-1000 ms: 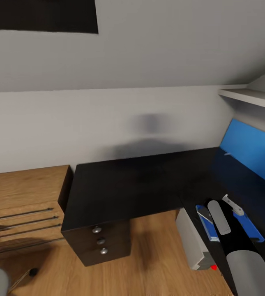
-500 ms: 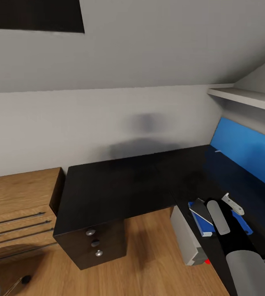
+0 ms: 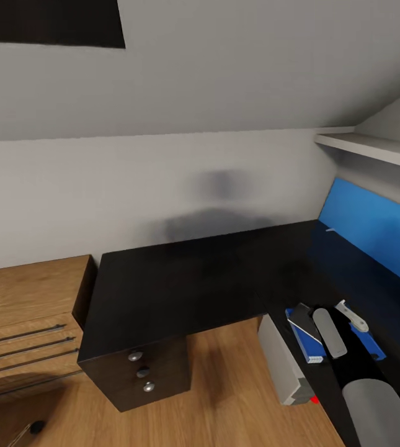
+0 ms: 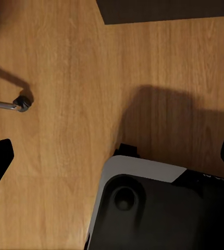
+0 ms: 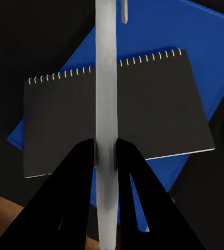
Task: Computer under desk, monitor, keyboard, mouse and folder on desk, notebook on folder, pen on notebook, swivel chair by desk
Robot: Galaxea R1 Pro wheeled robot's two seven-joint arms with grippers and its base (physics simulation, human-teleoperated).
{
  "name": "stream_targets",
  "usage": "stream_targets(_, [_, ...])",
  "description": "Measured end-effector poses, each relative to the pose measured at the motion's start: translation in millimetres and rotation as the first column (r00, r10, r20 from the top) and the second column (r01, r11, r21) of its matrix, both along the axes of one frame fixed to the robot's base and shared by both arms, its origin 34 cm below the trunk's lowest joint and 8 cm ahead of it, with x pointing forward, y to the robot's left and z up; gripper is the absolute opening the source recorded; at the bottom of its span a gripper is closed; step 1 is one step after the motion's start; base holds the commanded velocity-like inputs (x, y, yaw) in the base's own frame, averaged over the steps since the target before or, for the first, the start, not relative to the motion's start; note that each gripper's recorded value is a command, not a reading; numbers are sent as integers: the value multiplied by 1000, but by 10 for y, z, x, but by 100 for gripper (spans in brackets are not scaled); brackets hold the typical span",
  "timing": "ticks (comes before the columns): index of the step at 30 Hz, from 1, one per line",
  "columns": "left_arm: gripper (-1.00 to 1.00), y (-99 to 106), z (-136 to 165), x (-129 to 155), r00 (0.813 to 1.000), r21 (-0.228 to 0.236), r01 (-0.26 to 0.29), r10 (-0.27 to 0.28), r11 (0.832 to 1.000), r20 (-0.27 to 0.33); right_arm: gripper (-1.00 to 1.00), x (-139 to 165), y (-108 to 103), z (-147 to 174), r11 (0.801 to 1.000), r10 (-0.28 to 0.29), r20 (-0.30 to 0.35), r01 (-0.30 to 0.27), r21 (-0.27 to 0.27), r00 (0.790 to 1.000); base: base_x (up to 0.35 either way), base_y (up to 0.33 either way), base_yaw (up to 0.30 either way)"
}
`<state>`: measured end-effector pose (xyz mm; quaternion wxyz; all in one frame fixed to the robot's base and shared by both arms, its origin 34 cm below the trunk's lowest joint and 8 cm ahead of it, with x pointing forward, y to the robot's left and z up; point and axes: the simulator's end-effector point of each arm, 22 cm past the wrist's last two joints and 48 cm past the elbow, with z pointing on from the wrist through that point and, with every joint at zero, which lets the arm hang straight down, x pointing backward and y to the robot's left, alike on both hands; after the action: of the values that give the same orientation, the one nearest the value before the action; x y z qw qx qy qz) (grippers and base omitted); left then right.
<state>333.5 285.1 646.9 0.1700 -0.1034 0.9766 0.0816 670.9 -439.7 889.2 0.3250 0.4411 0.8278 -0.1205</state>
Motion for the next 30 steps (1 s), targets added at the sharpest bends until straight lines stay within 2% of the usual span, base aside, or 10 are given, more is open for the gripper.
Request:
stream_targets(5, [100,0,0,1,1000,0,0,0,1000,0,-100,-150,-107,-242,1000,-28,-41,28,-6,999,4,0,0])
stream_targets(10, [100,0,0,1,1000,0,0,0,1000,0,-100,-197,-163,-356,1000,-15,-56,14,-16,998,0,0,0])
stream_targets(18, [100,-4,1,0,1000,0,1,-1,1000,0,-100,-193,-164,-379,1000,-3,-55,2,-18,999,20,10,0])
stream_targets(30, [100,-25,1,4,1000,-2,6,-6,1000,2,-100,-207,-158,-418,1000,0,-61,-1,-20,998,165,89,0])
